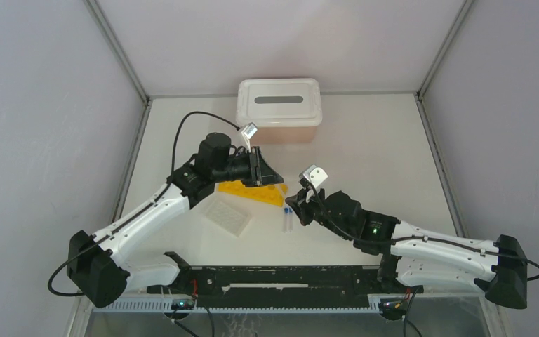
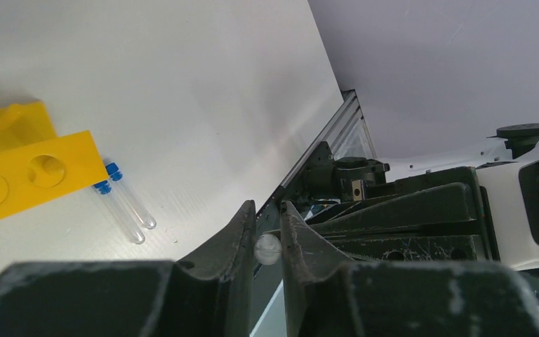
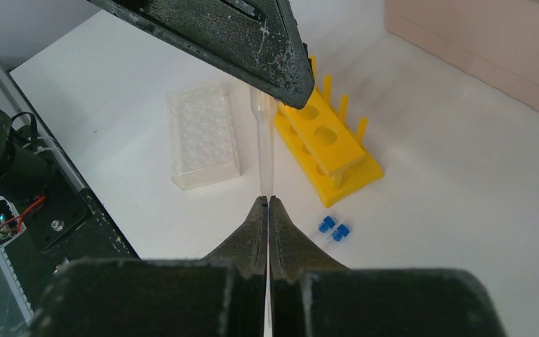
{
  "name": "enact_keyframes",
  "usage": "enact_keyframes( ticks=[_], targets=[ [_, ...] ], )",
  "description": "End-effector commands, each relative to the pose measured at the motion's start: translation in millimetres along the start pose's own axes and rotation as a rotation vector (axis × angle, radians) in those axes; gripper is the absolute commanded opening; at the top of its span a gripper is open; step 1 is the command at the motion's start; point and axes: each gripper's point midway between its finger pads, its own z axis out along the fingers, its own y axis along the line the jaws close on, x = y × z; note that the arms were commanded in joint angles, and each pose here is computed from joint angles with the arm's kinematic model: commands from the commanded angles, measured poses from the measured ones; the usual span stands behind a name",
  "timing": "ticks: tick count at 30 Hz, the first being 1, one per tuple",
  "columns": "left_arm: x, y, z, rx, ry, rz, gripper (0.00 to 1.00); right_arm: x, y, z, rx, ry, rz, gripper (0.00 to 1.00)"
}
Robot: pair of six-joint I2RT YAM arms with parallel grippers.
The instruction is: Organize the chemistry lab equipment
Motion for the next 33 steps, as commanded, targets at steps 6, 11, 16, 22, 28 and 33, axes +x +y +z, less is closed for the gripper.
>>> enact_keyframes(
  ticks=[6, 11, 16, 22, 28, 33],
  targets=[
    [3.5, 5.4, -0.9, 0.000, -0.004, 0.018, 0.14, -38.0, 6.4, -4.7, -0.018, -0.103, 0.015, 0.00],
    [-6.8, 8.9, -7.1, -0.048, -0.061, 0.040, 0.11, -38.2, 5.7, -5.3, -0.014, -0.103, 0.013, 0.16],
    [-25.8, 10.3, -21.4, -0.123, -0.151, 0.084, 0.10, -38.3, 4.9, -5.7, -0.010, -0.103, 0.015, 0.36],
    [-48.3, 13.4, -57.1, -0.267, -0.263, 0.171, 0.10, -40.3, 1.9, -8.6, 0.002, -0.110, 0.012, 0.42],
    [-56.8, 36.8, -102.0, -0.484, -0.351, 0.233, 0.10, -39.0, -2.5, -10.3, 0.018, -0.122, 0.012, 0.44],
    [-65.1, 60.9, -137.3, -0.668, -0.454, 0.254, 0.09, -38.3, -5.3, -9.3, 0.030, -0.124, 0.009, 0.44]
  ],
)
